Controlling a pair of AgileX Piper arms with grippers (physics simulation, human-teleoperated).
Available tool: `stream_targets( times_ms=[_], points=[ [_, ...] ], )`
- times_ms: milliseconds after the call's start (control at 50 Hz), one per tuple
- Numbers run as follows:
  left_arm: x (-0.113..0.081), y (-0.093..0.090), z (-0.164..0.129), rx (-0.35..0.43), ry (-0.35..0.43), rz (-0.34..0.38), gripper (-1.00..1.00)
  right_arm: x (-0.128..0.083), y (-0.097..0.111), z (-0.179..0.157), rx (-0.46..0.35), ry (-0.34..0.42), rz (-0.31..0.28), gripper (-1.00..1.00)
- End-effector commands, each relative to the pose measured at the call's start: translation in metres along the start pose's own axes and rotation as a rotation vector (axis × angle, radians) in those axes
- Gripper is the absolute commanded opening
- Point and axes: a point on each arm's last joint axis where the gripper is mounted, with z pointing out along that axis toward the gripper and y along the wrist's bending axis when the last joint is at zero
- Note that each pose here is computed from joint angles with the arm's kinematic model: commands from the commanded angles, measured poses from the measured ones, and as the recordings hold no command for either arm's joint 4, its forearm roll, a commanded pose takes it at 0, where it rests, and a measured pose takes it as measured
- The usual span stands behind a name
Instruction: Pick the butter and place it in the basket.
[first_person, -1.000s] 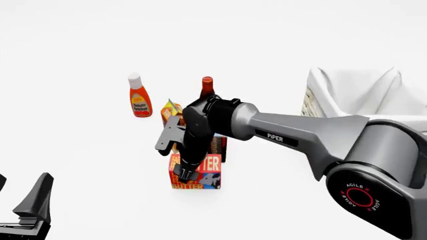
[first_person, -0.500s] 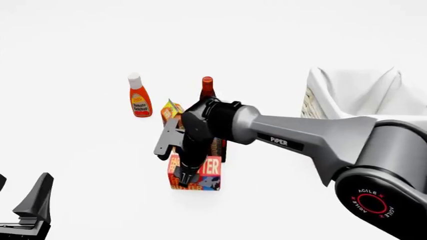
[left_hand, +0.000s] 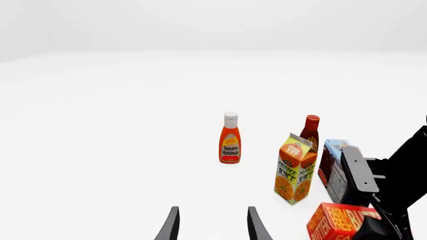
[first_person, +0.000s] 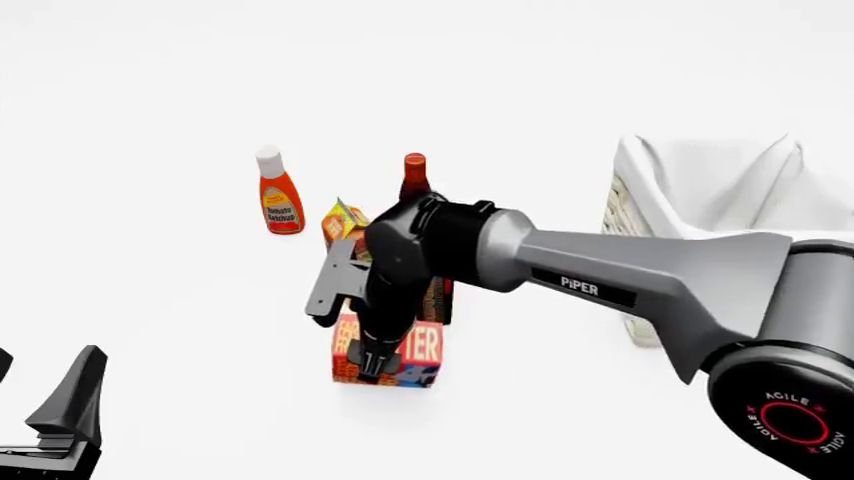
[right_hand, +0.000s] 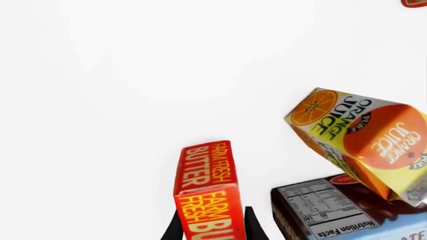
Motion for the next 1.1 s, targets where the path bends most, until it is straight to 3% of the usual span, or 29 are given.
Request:
stream_targets(
  times_ms=[20,1100],
  points=[
    [0.000,0.000,0.000,0.000,0.000,0.000,1.00,-0.001,0.004,-0.018,0.006,-0.034,0.008,-1.00],
    [0.000,0.000,0.000,0.000,0.000,0.000,1.00,0.010,0.006,-0.078,0.071,-0.149,0.029,-1.00]
  ],
)
